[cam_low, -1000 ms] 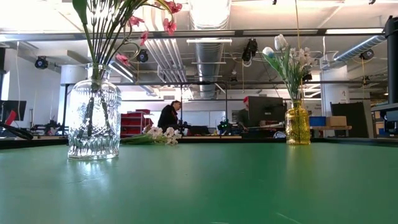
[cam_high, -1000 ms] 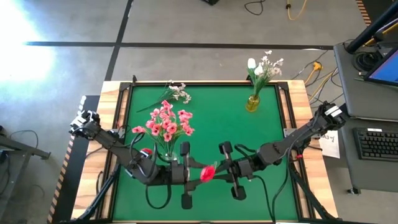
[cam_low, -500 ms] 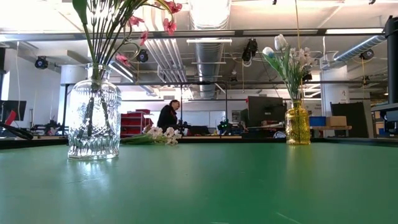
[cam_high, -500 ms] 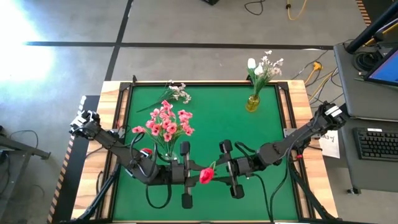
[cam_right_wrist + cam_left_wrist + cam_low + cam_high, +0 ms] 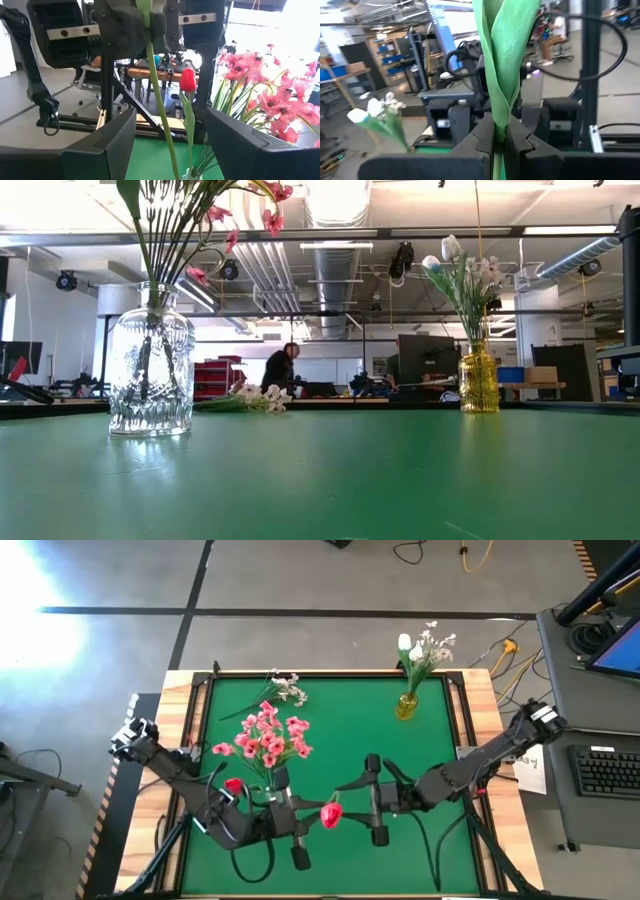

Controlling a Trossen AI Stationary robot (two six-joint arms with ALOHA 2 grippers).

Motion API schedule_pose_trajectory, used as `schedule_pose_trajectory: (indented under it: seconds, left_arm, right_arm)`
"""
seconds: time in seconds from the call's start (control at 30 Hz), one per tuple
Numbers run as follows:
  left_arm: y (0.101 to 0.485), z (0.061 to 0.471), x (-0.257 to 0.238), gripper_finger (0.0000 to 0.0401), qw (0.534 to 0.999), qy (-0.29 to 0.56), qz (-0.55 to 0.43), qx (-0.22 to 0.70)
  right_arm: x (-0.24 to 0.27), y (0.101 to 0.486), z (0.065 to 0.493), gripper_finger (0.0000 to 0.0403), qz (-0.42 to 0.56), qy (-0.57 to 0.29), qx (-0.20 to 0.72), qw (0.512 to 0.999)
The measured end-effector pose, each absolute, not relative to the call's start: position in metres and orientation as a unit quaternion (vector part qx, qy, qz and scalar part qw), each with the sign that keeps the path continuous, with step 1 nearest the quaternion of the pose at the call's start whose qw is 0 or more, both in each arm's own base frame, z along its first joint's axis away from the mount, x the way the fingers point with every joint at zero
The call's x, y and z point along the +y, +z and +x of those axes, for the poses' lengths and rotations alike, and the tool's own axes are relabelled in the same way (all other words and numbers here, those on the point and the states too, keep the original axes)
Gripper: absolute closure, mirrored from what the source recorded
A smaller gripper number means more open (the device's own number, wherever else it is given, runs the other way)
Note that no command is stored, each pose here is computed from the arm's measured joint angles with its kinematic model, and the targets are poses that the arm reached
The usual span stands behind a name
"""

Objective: Sort flowers into vase by color
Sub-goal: Put the red flowers into the transparent vase

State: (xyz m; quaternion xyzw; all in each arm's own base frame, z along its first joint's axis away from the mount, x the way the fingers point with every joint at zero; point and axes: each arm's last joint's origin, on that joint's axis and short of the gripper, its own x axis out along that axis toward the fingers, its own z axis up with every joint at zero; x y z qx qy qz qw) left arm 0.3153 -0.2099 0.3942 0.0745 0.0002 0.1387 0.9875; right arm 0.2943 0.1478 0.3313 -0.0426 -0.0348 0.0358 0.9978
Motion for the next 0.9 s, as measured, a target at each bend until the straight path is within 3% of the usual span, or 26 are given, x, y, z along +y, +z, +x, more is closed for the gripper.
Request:
schedule_pose_trajectory:
  seconds: [0.47, 0.9]
  left_arm:
    - [0.392, 0.292, -0.203, 0.0401, 0.979, 0.197, 0.021, 0.053]
    - [0.376, 0.276, -0.194, 0.0401, 0.961, 0.250, 0.041, 0.109]
  right_arm:
    - [0.145, 0.331, 0.289, 0.0163, -0.038, 0.035, -0.002, 0.999]
    - [0.143, 0.328, 0.290, 0.0158, -0.041, 0.024, 0.004, 0.999]
